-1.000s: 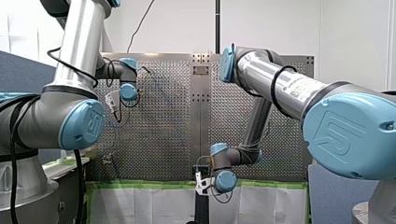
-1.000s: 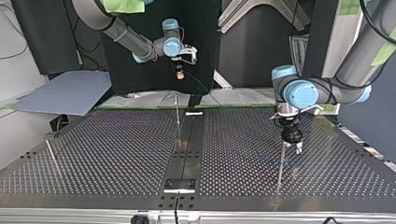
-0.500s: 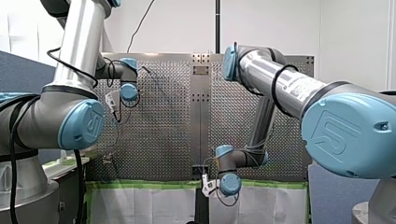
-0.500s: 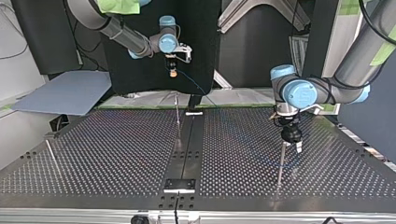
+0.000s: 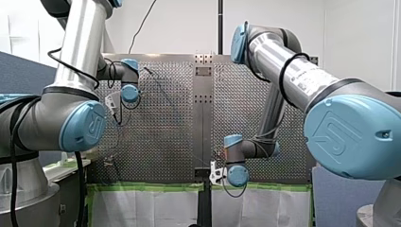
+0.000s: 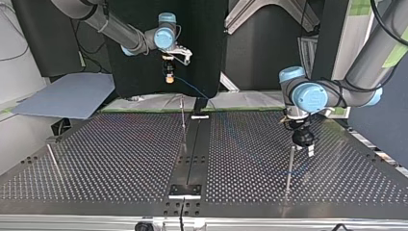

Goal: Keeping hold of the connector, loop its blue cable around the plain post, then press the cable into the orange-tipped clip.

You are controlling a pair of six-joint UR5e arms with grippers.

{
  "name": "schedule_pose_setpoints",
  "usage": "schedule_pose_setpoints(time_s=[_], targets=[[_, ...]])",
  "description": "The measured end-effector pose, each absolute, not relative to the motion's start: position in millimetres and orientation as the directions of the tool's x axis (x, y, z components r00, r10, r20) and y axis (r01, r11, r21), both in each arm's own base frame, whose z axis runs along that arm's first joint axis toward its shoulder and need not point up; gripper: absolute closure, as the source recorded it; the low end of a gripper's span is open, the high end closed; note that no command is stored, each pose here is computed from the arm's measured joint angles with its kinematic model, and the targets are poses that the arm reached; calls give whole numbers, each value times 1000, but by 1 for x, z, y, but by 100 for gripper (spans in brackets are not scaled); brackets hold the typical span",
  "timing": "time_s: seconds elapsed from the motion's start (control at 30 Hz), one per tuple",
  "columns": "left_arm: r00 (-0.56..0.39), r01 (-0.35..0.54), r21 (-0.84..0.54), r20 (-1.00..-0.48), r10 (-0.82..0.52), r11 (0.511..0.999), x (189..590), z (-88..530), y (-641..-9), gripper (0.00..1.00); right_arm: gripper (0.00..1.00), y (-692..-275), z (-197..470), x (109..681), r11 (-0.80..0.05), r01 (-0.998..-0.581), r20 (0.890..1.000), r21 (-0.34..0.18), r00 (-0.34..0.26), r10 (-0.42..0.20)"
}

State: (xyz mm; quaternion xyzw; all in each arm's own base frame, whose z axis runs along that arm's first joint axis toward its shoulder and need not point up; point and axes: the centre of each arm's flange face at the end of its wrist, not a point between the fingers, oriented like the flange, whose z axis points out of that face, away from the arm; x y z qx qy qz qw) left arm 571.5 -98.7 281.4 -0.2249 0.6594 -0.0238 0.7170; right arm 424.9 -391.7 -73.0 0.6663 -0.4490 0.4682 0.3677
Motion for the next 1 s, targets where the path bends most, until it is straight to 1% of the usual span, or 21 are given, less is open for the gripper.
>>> schedule_pose_setpoints(time_s=[0.3, 0.43, 0.53, 0.67, 0.77, 0.9, 1.0], targets=[[132, -283, -363, -932, -339, 888, 570, 281, -97, 0, 100, -393, -39, 408, -300, -952, 975, 60, 120, -187], [130, -282, -363, -932, -340, 888, 569, 280, -98, 0, 100, -391, -24, 401, -298, -952, 982, 67, 116, -150], [128, -281, -363, -932, -340, 888, 569, 280, -99, 0, 100, -387, -17, 397, -301, -951, 985, 75, 118, -128], [124, -283, -363, -932, -341, 888, 567, 278, -99, 0, 100, -374, -27, 388, -313, -946, 983, 84, 131, -131], [122, -284, -363, -932, -342, 888, 567, 277, -99, 0, 100, -360, -45, 378, -319, -943, 977, 96, 150, -151], [122, -282, -365, -931, -344, 887, 567, 277, -100, 0, 100, -339, -72, 361, -320, -941, 966, 111, 178, -186], [122, -281, -366, -931, -345, 887, 566, 277, -101, 0, 100, -330, -84, 349, -318, -940, 961, 123, 193, -199]])
